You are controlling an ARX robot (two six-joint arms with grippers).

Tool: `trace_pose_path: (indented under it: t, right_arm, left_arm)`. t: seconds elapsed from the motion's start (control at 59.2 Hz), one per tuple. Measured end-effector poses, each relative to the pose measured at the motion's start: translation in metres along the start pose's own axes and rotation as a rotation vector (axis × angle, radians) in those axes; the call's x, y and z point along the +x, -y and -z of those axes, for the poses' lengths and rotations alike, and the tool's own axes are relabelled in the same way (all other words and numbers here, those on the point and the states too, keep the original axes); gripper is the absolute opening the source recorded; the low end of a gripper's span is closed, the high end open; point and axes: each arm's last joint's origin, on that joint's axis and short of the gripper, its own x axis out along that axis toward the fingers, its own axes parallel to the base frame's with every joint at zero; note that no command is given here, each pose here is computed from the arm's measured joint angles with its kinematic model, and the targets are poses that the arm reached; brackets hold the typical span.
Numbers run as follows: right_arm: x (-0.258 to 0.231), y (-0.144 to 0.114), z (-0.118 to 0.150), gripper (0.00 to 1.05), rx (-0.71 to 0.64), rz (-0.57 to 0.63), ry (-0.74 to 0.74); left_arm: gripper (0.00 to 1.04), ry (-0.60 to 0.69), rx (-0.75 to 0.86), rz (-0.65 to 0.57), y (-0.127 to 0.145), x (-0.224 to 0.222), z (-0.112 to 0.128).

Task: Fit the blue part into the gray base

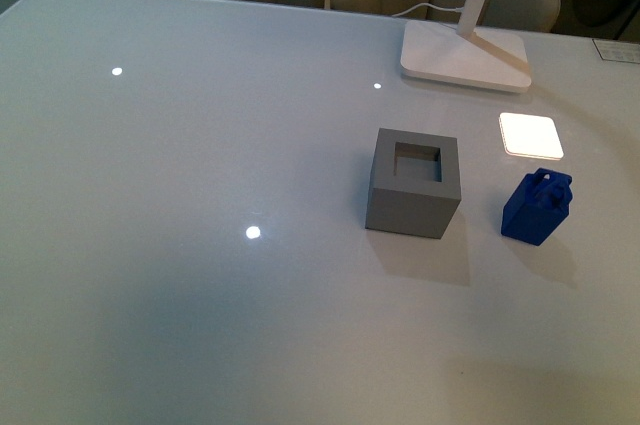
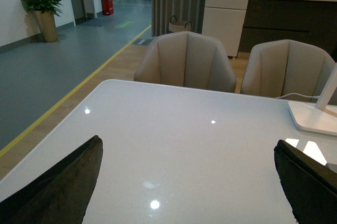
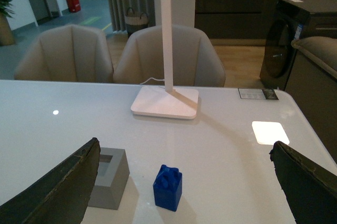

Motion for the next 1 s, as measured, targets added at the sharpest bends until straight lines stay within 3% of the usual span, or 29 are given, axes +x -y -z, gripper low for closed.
trace_pose_path:
  t: [0.709, 0.827, 0.996]
  right_arm:
    - [0.000, 0.000, 0.000, 0.96, 0.000, 0.000, -0.001]
    - [0.006, -0.006, -0.002, 0.96, -0.002, 0.022, -0.431]
    - [0.053, -0.003, -0.024, 0.96, 0.013, 0.010, -0.513]
  left_arm:
    - [0.97, 0.000, 0.000, 0.000, 0.000, 0.000, 0.000]
    - [0.97, 0.000, 0.000, 0.000, 0.000, 0.000, 0.000]
    - [0.97, 0.000, 0.000, 0.000, 0.000, 0.000, 0.000]
